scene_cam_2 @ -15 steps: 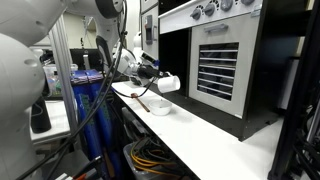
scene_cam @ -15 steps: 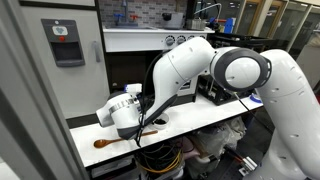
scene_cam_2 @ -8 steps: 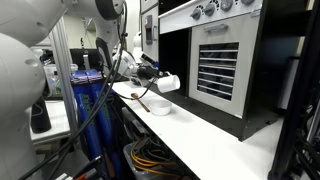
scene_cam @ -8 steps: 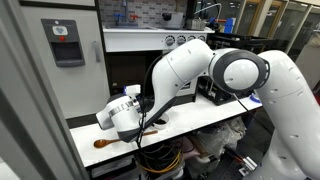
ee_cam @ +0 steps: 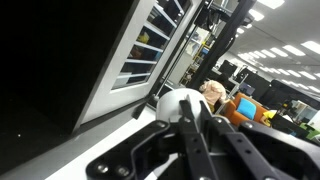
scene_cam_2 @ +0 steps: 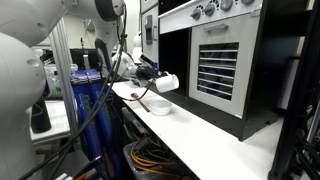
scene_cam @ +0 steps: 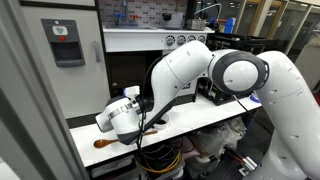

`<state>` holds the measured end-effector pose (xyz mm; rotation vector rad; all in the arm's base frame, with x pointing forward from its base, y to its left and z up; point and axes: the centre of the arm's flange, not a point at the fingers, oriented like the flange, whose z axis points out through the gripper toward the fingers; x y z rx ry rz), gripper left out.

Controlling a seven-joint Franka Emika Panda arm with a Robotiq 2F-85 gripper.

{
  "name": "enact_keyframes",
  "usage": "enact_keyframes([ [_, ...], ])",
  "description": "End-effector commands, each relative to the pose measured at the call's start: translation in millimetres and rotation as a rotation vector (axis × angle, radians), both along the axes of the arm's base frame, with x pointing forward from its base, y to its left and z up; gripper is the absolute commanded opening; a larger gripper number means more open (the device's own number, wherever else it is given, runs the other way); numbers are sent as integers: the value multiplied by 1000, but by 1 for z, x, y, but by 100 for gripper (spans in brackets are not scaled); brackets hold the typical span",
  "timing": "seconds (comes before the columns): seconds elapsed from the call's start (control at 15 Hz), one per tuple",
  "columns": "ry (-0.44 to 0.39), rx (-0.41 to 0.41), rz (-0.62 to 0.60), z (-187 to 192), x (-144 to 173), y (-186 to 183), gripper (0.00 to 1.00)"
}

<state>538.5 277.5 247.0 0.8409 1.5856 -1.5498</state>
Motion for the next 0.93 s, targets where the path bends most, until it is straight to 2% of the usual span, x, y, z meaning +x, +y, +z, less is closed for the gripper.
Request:
enact_keyframes([
  [0.0, 16, -32, 6, 1, 1, 4, 2],
  [0.6, 10, -39, 5, 2, -2, 5, 2],
  [0.87, -26, -7, -29, 16, 6, 3, 2],
])
